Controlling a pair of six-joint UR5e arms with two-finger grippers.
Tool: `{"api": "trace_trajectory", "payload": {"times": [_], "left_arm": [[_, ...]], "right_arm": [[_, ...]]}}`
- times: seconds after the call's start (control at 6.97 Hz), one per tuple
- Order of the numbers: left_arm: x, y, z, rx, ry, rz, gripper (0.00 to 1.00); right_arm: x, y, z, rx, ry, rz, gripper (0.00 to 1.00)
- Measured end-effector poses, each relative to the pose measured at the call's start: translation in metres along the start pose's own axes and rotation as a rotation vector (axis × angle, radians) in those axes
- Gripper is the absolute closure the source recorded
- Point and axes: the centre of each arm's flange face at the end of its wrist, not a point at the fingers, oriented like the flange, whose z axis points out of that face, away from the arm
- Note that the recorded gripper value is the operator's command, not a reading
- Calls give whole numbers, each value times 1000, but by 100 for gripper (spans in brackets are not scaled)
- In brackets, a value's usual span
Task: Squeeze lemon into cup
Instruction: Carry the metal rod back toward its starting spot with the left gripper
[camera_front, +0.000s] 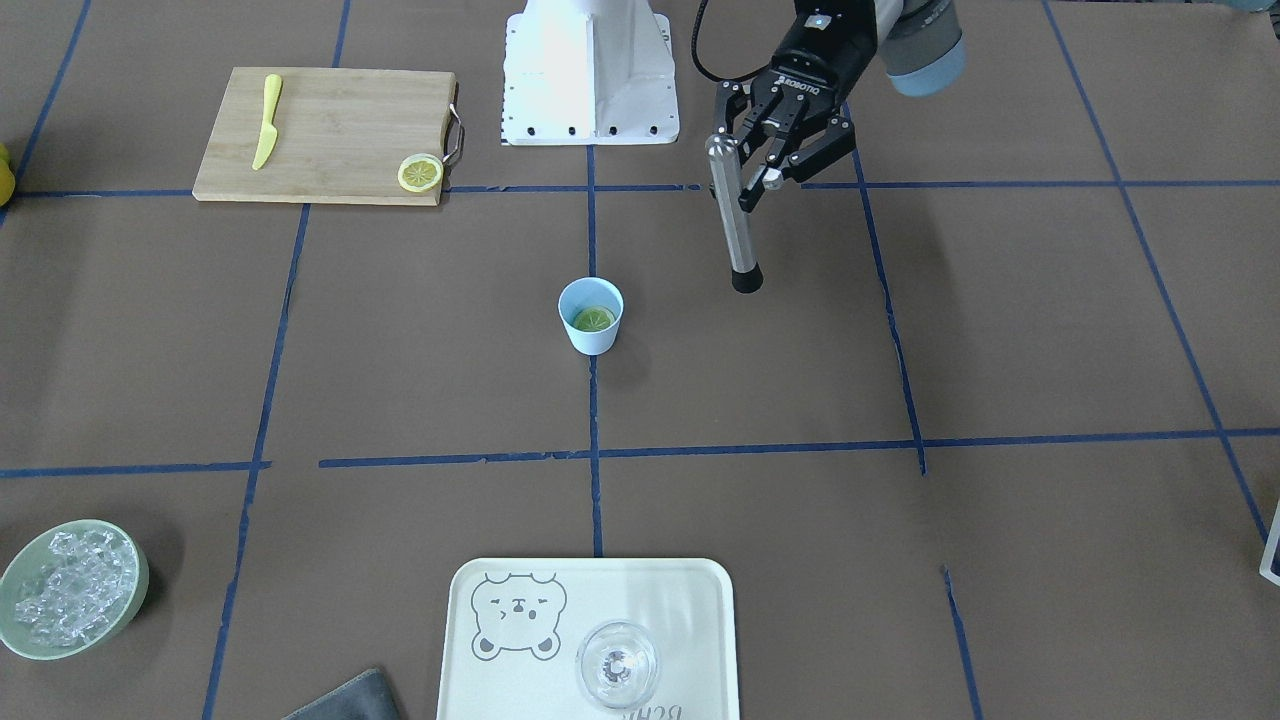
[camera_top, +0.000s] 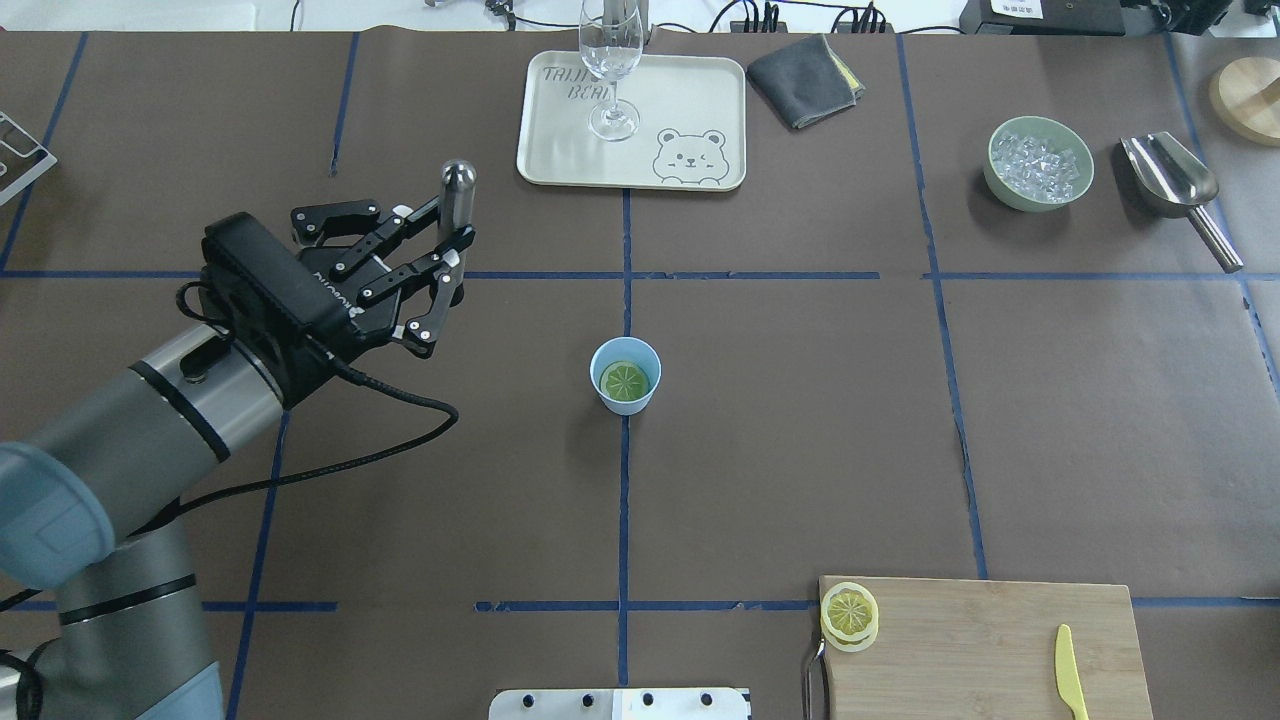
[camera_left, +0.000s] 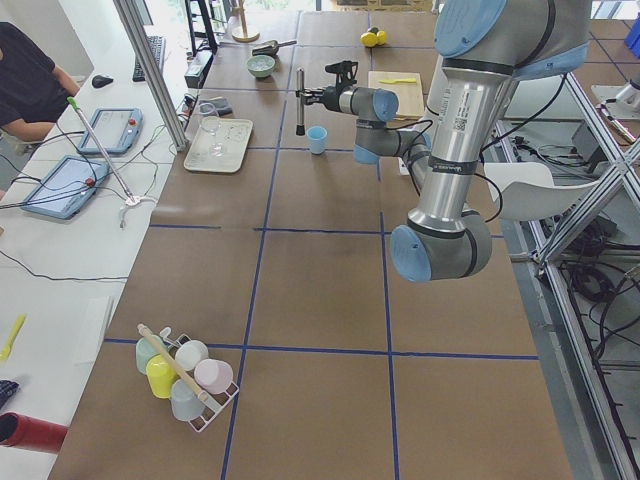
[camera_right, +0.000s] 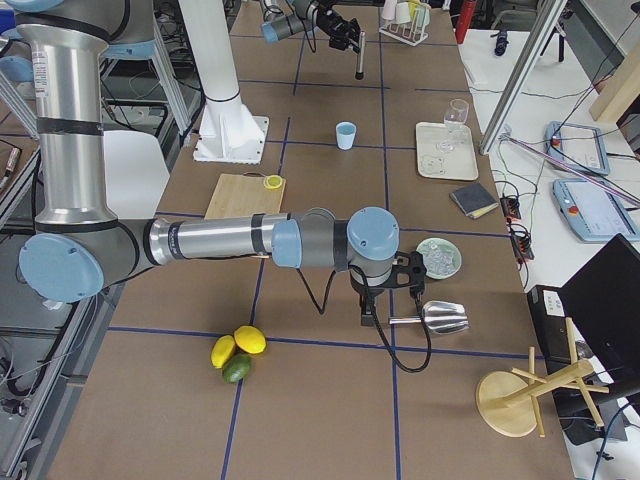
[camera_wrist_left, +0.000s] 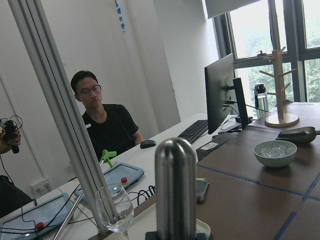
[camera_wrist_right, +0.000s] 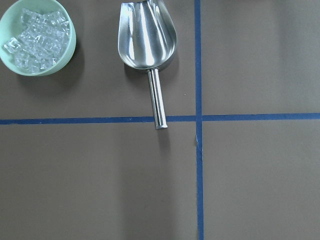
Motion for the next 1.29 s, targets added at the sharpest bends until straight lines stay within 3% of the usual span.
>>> {"api": "trace_trajectory", "payload": {"times": [0.43,0.86,1.0,1.29], "left_arm": [[-72,20,-62,-142,82,3,100],[-210,5,-111,-376,122,-19,100],[-235,8,-124,-438,139,-55,100],[-260,40,-132,-602,102,-134,100]], "right_arm": [[12,4,5,-10,66,12,0],[17,12,14,-29,78,13,0],[16,12,13,-29,77,10,0],[14,12,12,-25,74,4,0]]}}
